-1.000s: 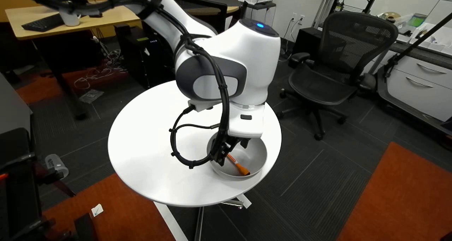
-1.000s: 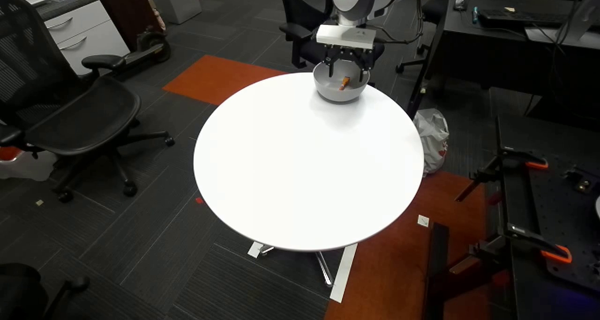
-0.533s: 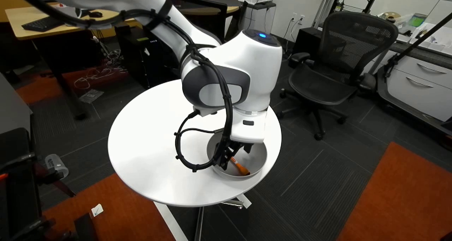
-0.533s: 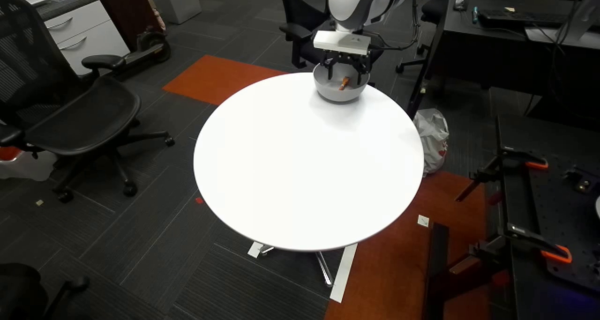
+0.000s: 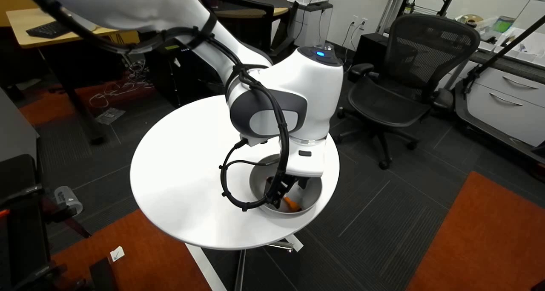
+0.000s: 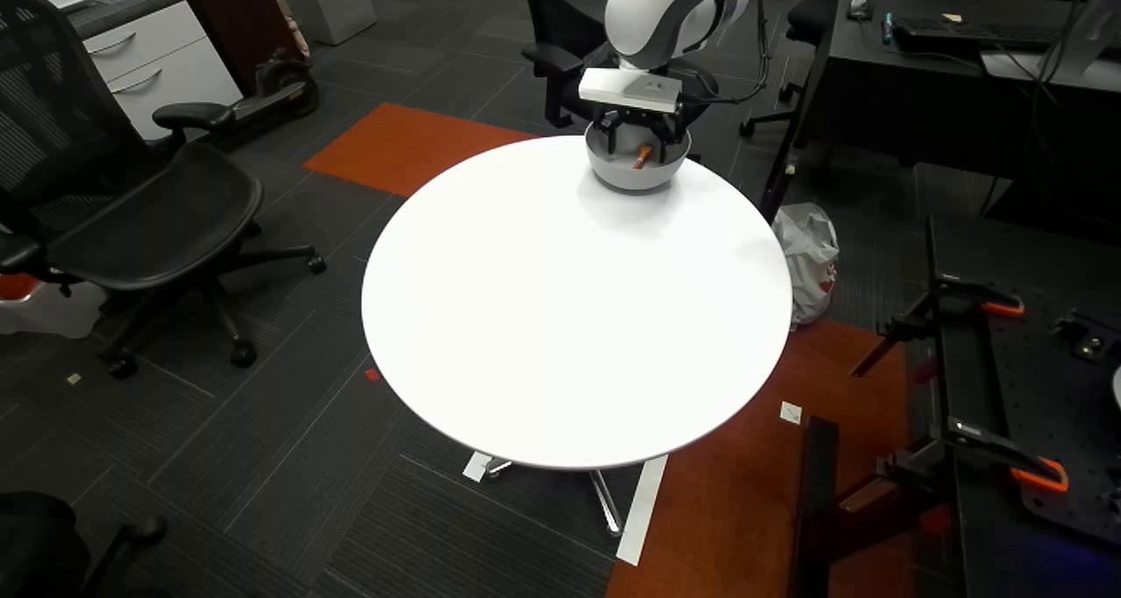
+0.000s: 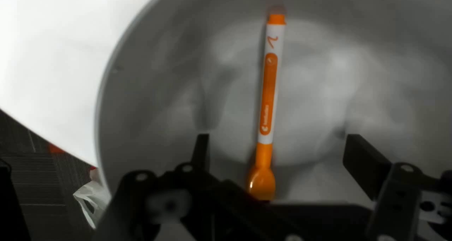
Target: Take the orange marker out of the grey bowl and place it on the table
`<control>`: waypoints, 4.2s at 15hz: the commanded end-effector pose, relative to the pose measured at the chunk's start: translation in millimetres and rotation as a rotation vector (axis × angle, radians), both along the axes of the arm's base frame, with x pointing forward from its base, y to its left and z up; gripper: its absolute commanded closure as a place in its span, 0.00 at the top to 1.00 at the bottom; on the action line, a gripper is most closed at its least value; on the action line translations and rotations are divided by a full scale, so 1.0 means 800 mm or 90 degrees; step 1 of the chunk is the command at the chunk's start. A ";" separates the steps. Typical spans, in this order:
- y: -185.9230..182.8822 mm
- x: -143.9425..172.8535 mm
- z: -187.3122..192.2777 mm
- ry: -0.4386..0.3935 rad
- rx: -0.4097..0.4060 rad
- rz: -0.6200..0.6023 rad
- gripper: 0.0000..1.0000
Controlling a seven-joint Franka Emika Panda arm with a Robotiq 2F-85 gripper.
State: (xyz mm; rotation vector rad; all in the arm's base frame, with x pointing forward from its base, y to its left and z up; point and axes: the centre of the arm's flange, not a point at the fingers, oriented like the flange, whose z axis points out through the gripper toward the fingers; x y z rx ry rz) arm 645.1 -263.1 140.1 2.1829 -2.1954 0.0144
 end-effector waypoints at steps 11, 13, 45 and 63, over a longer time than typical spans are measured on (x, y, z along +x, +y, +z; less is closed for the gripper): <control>-0.006 0.016 0.000 0.009 -0.019 -0.018 0.00; -0.001 0.006 0.012 0.004 -0.028 -0.021 0.03; 0.306 -0.035 0.119 -0.078 -0.099 0.379 0.03; 0.390 -0.027 0.088 -0.045 -0.117 0.496 1.00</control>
